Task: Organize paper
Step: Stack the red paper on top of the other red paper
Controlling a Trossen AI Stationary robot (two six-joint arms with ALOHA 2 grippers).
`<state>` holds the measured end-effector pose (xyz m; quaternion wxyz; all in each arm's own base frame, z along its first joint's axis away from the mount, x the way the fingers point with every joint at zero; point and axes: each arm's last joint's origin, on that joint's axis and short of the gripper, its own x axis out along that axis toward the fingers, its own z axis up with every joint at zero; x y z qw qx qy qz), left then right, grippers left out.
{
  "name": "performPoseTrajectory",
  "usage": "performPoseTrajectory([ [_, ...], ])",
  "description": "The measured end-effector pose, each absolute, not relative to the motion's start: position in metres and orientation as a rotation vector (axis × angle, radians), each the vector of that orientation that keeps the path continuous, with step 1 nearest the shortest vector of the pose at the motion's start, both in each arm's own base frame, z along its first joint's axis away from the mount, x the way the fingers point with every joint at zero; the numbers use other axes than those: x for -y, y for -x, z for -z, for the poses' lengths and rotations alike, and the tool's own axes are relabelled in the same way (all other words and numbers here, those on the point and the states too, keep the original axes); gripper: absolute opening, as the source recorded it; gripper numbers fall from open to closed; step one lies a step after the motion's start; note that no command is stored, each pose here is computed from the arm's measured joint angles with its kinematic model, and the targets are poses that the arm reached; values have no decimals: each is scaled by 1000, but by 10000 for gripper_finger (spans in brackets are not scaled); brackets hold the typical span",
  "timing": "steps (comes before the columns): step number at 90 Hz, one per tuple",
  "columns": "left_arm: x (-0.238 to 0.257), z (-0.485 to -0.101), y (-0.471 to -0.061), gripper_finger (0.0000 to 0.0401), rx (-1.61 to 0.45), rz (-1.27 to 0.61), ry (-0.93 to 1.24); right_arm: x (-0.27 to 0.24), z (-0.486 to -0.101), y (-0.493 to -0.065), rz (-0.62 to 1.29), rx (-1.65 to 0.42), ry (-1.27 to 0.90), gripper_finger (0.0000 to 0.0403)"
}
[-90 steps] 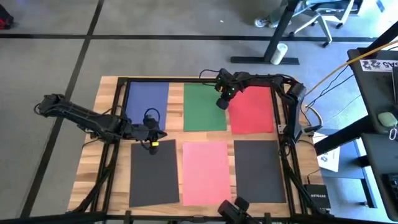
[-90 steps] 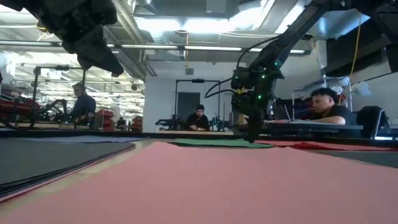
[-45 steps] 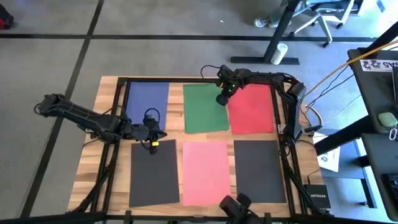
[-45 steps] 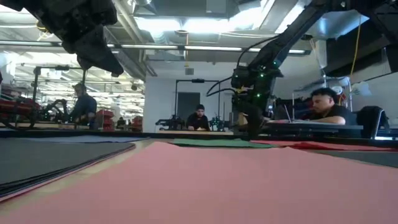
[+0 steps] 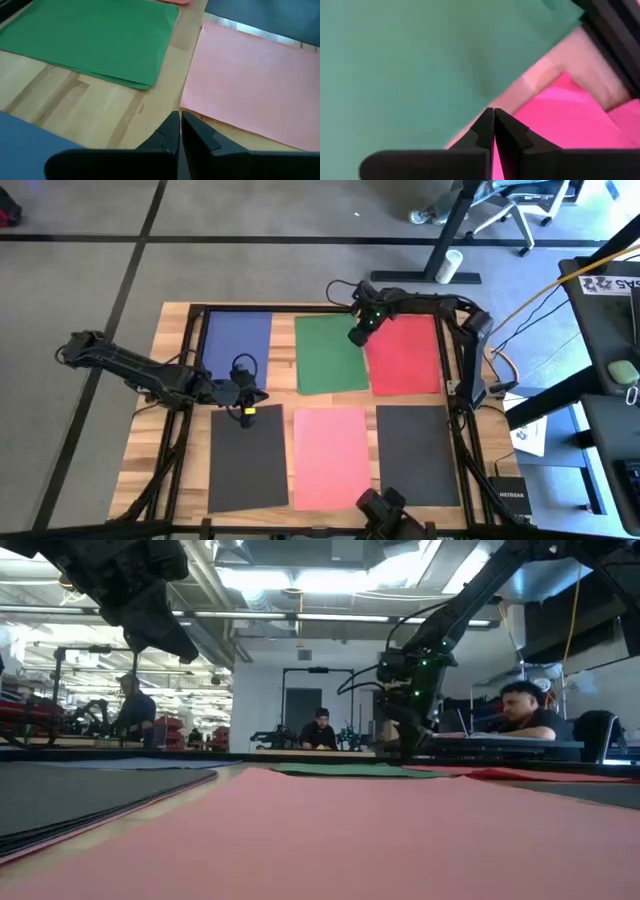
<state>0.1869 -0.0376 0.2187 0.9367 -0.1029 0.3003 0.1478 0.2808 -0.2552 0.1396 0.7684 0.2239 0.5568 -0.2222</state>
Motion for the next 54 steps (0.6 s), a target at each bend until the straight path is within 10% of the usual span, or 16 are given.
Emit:
performPoseTrajectory([
  [54,38,-219,-187,1,-613,-303,217,266,-131,-273,542,-1223,-523,0],
])
